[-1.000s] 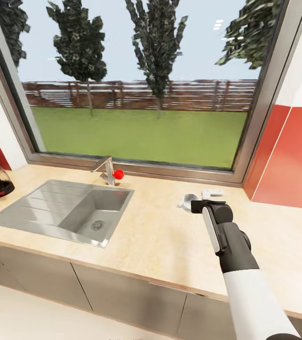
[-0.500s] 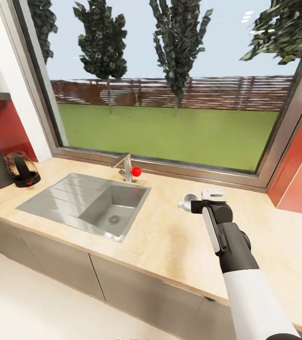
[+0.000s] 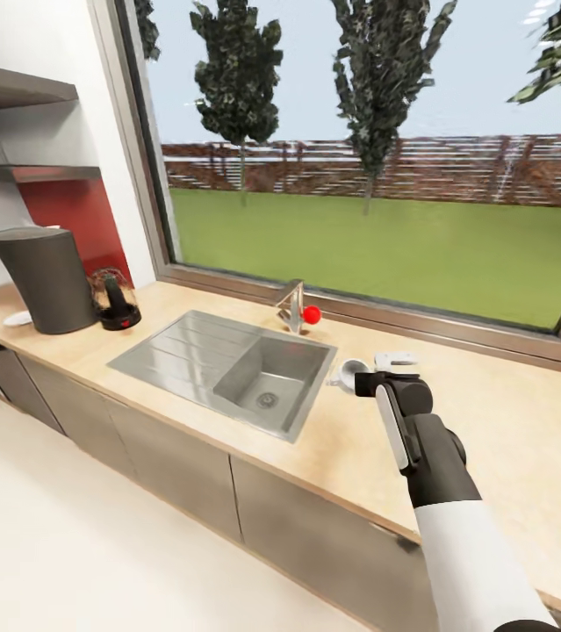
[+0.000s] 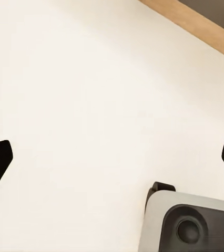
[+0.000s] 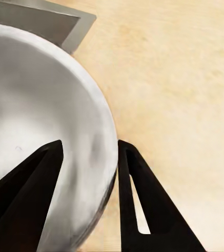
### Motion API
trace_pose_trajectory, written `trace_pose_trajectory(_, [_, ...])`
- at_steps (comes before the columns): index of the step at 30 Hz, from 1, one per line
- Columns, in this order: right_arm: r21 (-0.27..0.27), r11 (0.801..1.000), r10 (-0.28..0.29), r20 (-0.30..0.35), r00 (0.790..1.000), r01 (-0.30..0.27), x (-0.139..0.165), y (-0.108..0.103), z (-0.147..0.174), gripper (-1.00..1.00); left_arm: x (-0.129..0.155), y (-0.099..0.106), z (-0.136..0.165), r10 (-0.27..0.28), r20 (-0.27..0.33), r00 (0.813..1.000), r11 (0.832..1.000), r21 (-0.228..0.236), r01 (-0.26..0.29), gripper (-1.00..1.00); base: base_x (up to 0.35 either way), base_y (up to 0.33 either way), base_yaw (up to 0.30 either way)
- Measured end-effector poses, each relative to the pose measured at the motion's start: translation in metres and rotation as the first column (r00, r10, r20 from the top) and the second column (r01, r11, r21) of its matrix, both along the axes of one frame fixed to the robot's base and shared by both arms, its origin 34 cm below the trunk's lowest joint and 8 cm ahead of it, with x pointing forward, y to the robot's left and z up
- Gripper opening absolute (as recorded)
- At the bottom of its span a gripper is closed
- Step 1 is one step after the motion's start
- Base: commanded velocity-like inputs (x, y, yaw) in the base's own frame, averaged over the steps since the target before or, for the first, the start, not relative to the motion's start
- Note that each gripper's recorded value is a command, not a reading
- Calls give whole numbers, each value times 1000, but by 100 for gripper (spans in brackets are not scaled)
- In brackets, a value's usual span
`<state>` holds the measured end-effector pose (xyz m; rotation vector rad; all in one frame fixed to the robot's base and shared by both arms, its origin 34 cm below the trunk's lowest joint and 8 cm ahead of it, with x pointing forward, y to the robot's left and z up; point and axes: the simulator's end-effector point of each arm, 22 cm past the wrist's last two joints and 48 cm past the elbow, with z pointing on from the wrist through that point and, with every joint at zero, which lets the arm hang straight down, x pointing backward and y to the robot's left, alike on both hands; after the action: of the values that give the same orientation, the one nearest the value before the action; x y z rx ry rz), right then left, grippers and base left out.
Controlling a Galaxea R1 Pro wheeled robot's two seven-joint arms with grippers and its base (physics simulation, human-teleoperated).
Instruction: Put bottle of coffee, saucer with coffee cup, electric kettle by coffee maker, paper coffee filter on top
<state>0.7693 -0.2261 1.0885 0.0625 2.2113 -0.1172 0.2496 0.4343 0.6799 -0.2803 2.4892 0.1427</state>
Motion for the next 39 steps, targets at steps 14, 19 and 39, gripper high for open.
trace_pose_trajectory(14, [0,1000,0,-12,1000,0,1,0,-8,-100,-4,0,-2,2,-12,1000,1000,0,-2,100,44,308,247])
trace_pose_trajectory(19, [0,1000,0,-16,1000,0,1,0,-11,-100,-6,-1,-2,2,-16,1000,1000,0,-2,100,153,301,247])
trace_pose_trajectory(39, [0,1000,0,-19,1000,0,1,0,-12,-100,-7,-1,-3,4,-21,1000,1000,-2,-4,100,144,296,273])
